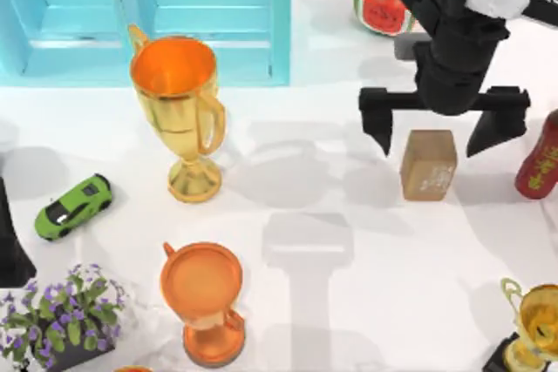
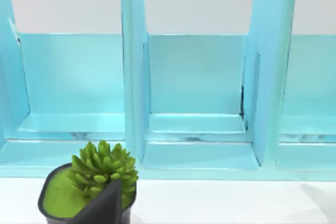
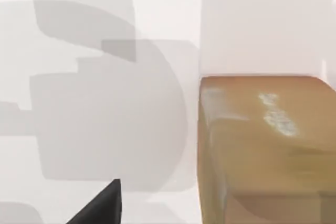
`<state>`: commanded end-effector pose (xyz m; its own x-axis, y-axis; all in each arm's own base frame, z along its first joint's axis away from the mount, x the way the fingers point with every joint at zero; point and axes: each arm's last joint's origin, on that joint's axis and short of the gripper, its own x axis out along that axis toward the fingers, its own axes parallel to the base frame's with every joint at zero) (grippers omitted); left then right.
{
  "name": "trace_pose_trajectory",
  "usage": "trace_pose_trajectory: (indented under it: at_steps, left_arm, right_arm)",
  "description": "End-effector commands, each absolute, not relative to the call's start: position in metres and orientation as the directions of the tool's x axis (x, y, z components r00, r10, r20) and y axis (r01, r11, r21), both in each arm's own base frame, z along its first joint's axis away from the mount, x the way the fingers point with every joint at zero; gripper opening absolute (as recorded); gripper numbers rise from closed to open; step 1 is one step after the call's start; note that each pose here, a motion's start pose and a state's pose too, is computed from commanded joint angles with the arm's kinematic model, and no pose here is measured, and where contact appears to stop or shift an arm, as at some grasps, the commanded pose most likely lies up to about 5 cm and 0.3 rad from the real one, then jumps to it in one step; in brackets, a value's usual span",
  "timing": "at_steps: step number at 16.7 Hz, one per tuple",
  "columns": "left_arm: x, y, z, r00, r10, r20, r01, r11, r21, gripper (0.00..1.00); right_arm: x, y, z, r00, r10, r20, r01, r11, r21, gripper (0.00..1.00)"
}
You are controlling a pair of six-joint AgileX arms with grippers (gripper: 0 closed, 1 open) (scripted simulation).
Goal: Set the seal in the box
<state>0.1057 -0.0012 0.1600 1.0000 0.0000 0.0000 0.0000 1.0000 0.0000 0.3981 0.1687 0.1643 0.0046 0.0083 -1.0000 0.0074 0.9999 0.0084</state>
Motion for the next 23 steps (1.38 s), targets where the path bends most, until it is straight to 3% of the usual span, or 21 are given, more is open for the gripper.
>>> trace_pose_trajectory:
  at_steps: [3,8,21,23]
  left_arm:
    - [0.106,-0.001,0.160,1.000,0.000,0.000,0.000,1.000,0.000,1.00]
    - [0.106,-0.001,0.160,1.000,0.000,0.000,0.000,1.000,0.000,1.00]
    - [0.106,-0.001,0.160,1.000,0.000,0.000,0.000,1.000,0.000,1.00]
    - [0.106,-0.001,0.160,1.000,0.000,0.000,0.000,1.000,0.000,1.00]
  right_arm:
    - [0.395,0.166,0.136,-0.001,0.005,-1.000,0.010,1.000,0.005,1.00]
    - [0.395,0.165,0.132,-0.002,0.005,-1.000,0.010,1.000,0.005,1.00]
    - [0.395,0.165,0.132,-0.002,0.005,-1.000,0.010,1.000,0.005,0.02]
    - [0.395,0.165,0.132,-0.002,0.005,-1.000,0.010,1.000,0.005,0.00]
